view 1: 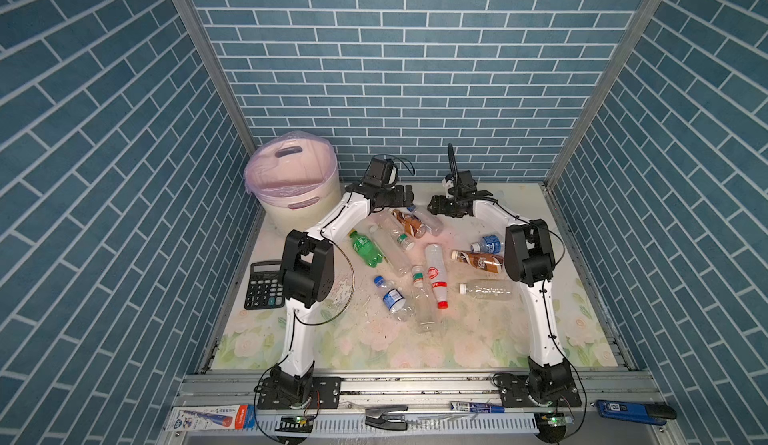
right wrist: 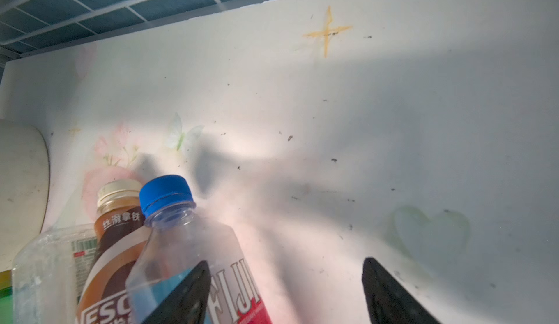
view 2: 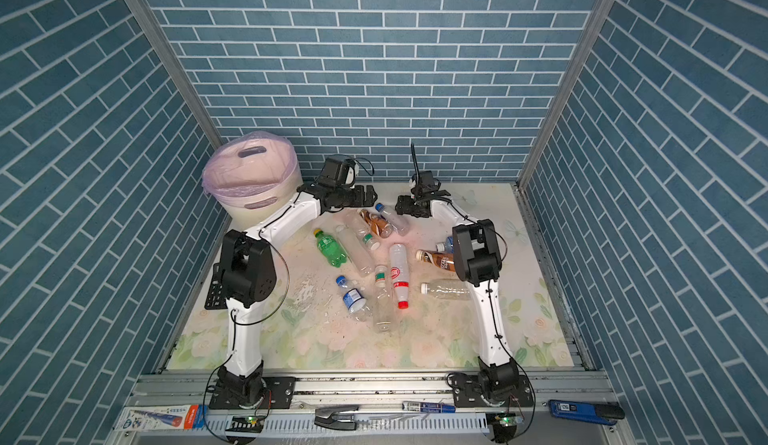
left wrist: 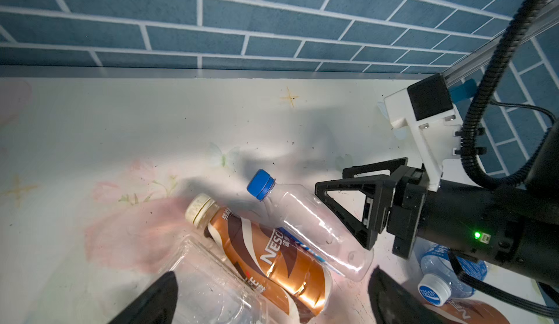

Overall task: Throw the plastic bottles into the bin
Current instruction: 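Lower the right gripper and grasp the blue-capped clear bottle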

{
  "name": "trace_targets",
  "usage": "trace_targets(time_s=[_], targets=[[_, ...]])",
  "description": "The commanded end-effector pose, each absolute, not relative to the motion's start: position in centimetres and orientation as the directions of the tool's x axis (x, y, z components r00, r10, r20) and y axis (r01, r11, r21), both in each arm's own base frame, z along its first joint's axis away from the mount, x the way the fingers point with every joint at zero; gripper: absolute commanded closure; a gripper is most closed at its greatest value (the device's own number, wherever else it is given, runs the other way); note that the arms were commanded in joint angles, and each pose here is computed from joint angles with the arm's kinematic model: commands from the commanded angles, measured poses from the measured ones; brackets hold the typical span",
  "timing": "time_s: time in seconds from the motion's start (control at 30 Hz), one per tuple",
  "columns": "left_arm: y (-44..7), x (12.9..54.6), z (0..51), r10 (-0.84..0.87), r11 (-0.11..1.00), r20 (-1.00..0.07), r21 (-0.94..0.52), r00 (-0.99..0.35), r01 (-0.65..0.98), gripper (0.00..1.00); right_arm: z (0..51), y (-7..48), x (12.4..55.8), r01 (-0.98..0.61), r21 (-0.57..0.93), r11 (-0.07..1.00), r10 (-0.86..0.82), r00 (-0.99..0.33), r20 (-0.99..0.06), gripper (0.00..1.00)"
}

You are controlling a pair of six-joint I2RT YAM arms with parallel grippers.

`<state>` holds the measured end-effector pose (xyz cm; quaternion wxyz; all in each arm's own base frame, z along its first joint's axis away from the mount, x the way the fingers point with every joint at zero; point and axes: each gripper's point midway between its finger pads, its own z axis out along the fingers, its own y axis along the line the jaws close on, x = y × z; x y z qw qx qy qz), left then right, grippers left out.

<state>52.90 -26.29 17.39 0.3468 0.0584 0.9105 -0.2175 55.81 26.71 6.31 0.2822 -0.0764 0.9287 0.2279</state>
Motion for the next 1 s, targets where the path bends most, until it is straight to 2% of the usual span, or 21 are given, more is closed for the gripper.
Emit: trace_targets(time_s=[0.0,0.17,0.37,0.97], targets=[[-25.7,52.5,19.7,-0.083,0.892,-0.682,-0.376,-0.727,0.251,0.01,8.2,27.0,54.8,-0.323,0.354,0.878,-0.055,-0.801,-0.596,0.21],[-25.3,51.7,19.8,-0.096,0.890,-0.673,-0.388,-0.733,0.240,0.01,9.5,27.3,54.0,-0.349,0.359,0.866,-0.070,-0.795,-0.602,0.18],[-25.2,50.4,20.1,-0.141,0.872,-0.655,-0.437,-0.742,0.221,0.01,11.7,27.6,52.4,-0.397,0.341,0.852,-0.113,-0.776,-0.621,0.01],[-25.1,45.8,20.1,-0.188,0.810,-0.584,-0.547,-0.789,0.212,0.01,7.1,29.5,50.3,-0.480,0.258,0.838,-0.283,-0.788,-0.546,0.02]])
